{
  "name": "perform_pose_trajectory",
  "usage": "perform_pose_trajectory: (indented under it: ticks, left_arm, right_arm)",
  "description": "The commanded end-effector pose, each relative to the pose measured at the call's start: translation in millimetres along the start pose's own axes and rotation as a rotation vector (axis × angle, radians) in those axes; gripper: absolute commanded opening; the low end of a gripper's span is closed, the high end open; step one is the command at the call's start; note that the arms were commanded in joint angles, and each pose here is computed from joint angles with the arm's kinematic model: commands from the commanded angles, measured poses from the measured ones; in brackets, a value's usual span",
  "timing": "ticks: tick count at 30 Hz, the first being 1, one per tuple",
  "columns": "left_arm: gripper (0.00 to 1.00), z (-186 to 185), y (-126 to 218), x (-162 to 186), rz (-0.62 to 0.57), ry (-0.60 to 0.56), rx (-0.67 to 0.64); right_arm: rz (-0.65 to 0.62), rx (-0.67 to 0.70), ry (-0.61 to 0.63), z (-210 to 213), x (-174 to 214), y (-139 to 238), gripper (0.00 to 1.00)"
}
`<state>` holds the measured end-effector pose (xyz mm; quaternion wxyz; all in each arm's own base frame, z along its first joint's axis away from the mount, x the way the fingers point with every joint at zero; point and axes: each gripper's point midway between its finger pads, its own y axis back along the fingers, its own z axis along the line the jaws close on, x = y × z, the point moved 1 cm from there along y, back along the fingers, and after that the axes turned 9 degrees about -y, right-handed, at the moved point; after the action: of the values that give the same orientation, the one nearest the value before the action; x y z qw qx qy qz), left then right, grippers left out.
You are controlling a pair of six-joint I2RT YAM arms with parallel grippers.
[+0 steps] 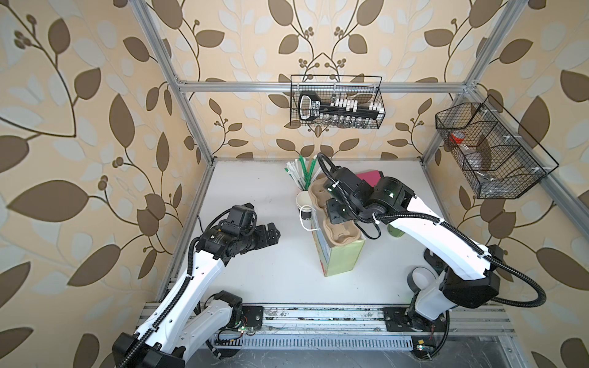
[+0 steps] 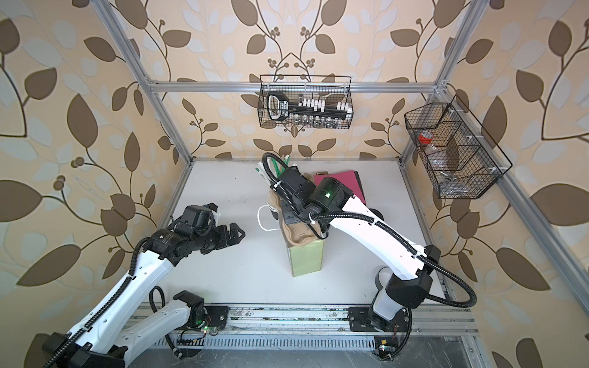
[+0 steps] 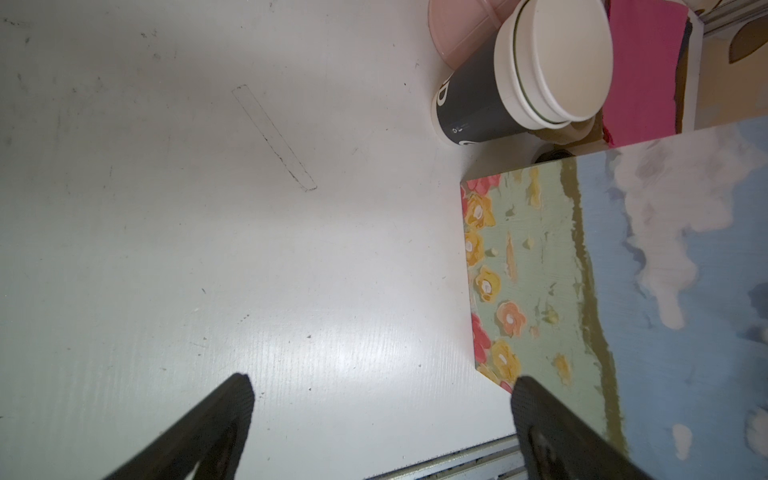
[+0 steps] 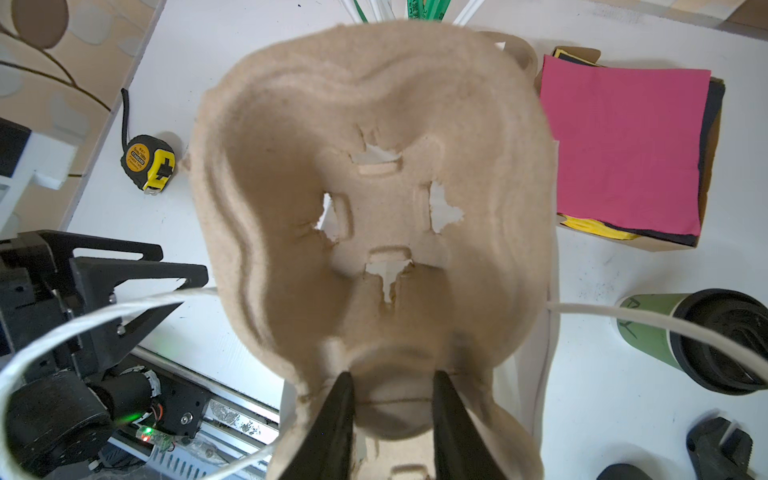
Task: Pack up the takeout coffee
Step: 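Carry the carrier over the open paper bag with the right gripper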
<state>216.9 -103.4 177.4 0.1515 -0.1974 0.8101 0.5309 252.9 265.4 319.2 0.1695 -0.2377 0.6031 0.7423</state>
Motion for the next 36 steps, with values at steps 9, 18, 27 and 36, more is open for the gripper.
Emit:
perform_pose_trajectory:
  ticks: [9, 18, 27, 36]
  left_arm:
    - [0.99, -0.8, 2.8, -0.8, -0.008, -0.028, -0.005]
    - [0.99, -0.5, 2.6, -0.9, -0.008, -0.027, -0.007]
    - [0.99, -0.3, 2.2, -0.9, -0.005, -0.027, -0.010]
    - [0.99, -0.8, 0.6, 0.0, 0.004, -0.025, -0.006]
  right_arm:
    - [-0.029, -0.022, -0.007, 4.8, -17.5, 5.7, 0.30]
    - [-0.015, 0.018, -0.008, -3.2, -13.3, -14.1, 0.29]
    - [-0.012, 0.037, -0.010, -8.6, -8.5, -20.0, 0.29]
    - [0.020, 0.061, 0.004, -16.3, 6.7, -21.2, 0.29]
